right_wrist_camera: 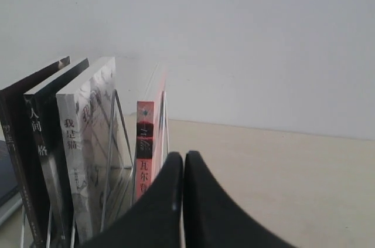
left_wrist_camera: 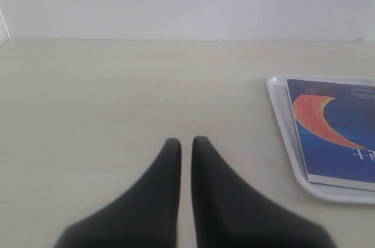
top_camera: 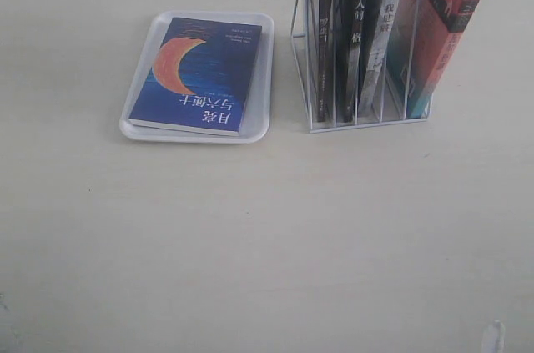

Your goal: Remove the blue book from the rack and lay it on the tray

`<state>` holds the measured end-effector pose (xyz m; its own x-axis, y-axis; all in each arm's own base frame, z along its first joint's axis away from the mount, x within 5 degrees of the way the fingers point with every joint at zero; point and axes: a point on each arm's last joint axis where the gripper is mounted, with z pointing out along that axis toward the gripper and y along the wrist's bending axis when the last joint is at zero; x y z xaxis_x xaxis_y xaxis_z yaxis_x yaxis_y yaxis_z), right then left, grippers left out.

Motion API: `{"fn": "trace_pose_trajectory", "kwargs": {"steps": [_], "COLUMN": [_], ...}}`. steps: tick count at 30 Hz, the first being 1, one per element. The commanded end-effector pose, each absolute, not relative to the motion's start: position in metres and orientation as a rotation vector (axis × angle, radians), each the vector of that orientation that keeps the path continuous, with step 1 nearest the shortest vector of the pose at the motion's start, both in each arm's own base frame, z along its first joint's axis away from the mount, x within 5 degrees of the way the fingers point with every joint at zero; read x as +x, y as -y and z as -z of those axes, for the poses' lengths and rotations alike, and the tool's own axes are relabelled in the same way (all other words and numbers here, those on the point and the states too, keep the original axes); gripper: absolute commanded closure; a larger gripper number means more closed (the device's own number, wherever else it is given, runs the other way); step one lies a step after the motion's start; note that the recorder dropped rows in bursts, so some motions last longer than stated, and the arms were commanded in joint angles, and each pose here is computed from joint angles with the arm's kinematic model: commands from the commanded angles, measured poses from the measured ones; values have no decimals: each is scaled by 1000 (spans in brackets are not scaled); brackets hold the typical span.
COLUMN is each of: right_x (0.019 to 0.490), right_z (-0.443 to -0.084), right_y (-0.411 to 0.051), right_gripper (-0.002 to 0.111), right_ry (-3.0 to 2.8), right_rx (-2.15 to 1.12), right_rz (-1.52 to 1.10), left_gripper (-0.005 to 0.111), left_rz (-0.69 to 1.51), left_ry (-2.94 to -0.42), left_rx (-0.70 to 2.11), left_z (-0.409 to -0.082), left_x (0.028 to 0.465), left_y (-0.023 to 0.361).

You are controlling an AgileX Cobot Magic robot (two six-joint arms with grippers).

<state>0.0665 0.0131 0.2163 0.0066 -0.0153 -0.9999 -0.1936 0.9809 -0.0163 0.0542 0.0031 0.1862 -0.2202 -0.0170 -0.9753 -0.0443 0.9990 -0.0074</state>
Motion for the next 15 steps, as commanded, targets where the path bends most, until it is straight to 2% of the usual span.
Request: {"fn": "trace_pose_trajectory", "kwargs": {"steps": [1,15], "right_x": [64,56], "right_z": [-215,-202], "right_y": [-12,-11], "right_gripper": [108,108], "right_ry": [-1549,-1603], "right_rx": [-149,-126], "right_rz": [-146,-182], "left_gripper": [101,101], "left_rz": [-23,-23], "left_ry": [-1789,-1789], "left_rx": [-34,-34], "left_z": [-186,-186], "left_x": [54,54], "left_y": [-3,-3]}}
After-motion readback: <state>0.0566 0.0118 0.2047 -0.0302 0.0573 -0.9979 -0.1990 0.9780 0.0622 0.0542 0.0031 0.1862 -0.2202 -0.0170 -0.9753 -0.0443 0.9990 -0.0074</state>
